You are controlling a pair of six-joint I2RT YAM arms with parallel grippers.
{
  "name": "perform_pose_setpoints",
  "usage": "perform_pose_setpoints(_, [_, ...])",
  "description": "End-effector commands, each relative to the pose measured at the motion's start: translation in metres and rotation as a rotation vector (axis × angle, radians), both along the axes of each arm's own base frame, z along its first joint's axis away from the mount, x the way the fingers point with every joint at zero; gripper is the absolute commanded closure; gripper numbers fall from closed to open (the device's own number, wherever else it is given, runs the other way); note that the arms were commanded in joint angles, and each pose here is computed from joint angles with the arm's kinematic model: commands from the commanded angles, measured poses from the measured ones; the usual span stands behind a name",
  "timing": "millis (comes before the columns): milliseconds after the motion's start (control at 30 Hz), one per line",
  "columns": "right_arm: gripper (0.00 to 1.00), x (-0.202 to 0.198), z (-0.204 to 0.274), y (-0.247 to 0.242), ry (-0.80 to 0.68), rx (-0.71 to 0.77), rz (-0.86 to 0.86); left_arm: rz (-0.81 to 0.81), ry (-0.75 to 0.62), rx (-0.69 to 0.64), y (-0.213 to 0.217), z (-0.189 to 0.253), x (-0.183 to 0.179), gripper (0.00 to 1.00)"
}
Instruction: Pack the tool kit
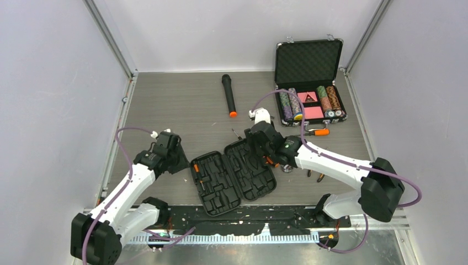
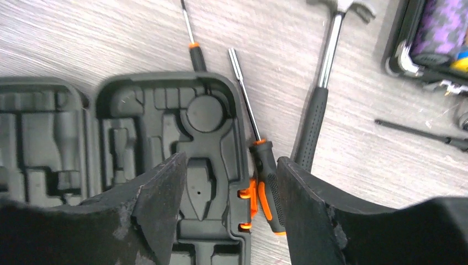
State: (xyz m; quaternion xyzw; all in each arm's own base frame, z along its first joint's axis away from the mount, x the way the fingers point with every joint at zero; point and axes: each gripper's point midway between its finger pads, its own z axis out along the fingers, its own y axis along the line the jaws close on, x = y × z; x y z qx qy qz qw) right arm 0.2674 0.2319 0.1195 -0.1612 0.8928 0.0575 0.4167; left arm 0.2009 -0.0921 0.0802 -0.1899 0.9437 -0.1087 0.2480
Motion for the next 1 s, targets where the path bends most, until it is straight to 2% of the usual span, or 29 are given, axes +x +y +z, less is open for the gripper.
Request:
perform_pose_setpoints(0, [0.33,0.005,0.074,0.017,-0.131,0.085,0.044,-0.027,-0.062,-0.133,-0.017,0.005,0.008,0.66])
perform_pose_setpoints(67, [0.34,-0.011,0.091,0.046,-0.134,0.156,0.131,-0.024,-0.070,-0.146,-0.018,0.003,0.008,0.66])
perform_pose_setpoints(167, [0.43,-0.033,0.102,0.094,-0.082,0.299,0.244,-0.018,-0.067,-0.193,-0.023,-0.006,0.007,0.67])
perform_pose_setpoints(267, [0.54,-0.051,0.086,0.143,0.012,0.345,0.330,-0.012,-0.062,-0.246,-0.029,-0.017,0.003,0.68])
perform_pose_setpoints(433, [0.67,-0.071,0.048,0.202,0.157,0.382,0.416,0.034,-0.094,-0.270,-0.024,-0.027,0.006,0.68])
perform_pose_setpoints(667, [0.73,-0.090,0.010,0.240,0.308,0.429,0.482,0.091,-0.137,-0.334,-0.020,-0.032,0.014,0.69])
perform_pose_setpoints(967, [0.77,-0.104,-0.027,0.251,0.430,0.444,0.489,0.098,-0.192,-0.412,-0.026,-0.033,0.013,0.67])
